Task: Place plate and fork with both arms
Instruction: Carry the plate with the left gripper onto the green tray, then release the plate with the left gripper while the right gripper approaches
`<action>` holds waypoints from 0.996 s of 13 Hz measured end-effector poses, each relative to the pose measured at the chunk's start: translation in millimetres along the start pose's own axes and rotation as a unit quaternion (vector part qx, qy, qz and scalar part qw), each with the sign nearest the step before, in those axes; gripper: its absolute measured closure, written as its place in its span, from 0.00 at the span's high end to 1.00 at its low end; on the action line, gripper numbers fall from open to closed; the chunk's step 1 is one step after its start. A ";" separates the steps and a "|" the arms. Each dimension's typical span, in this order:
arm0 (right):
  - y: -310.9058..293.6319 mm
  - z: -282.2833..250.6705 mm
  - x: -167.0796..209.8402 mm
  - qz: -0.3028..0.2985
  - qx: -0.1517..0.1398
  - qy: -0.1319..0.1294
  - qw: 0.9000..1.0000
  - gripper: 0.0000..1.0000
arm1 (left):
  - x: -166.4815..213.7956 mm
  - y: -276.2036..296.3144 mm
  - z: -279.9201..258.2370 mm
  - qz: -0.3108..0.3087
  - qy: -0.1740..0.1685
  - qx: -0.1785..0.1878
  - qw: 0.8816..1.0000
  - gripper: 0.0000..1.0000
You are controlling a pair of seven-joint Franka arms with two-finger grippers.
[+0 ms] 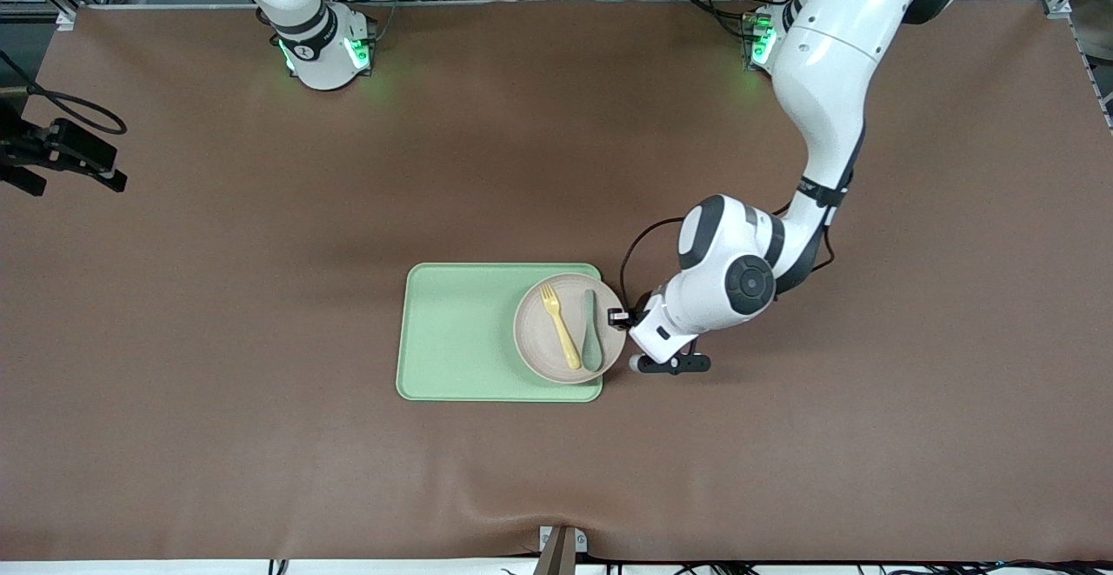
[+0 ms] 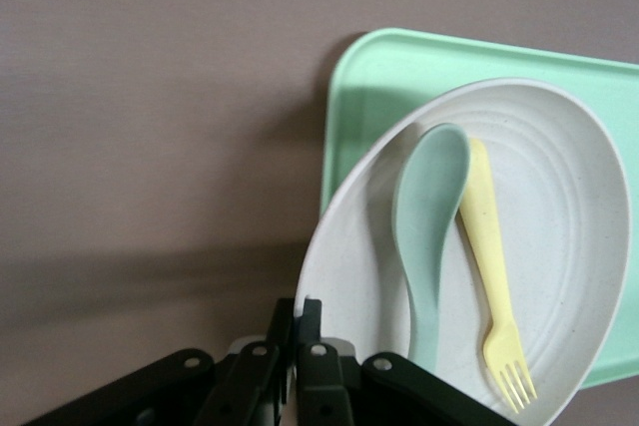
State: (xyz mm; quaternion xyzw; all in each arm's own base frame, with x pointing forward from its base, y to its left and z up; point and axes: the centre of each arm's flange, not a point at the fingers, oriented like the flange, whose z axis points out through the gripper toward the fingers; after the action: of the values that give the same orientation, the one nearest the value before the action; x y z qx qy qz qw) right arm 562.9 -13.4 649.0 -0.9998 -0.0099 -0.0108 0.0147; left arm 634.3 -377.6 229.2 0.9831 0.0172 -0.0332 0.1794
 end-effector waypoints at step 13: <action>-9.9 87.1 39.3 -0.009 0.002 -0.070 0.998 1.00 | -12.6 19.7 53.5 0.007 0.041 -0.011 0.999 0.04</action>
State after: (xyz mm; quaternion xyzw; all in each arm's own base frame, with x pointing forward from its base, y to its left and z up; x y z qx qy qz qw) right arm 603.8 -0.2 563.1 -0.9979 -0.0204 0.0591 0.0157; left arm 619.4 -415.2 187.1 0.9818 0.0179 0.0089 0.1891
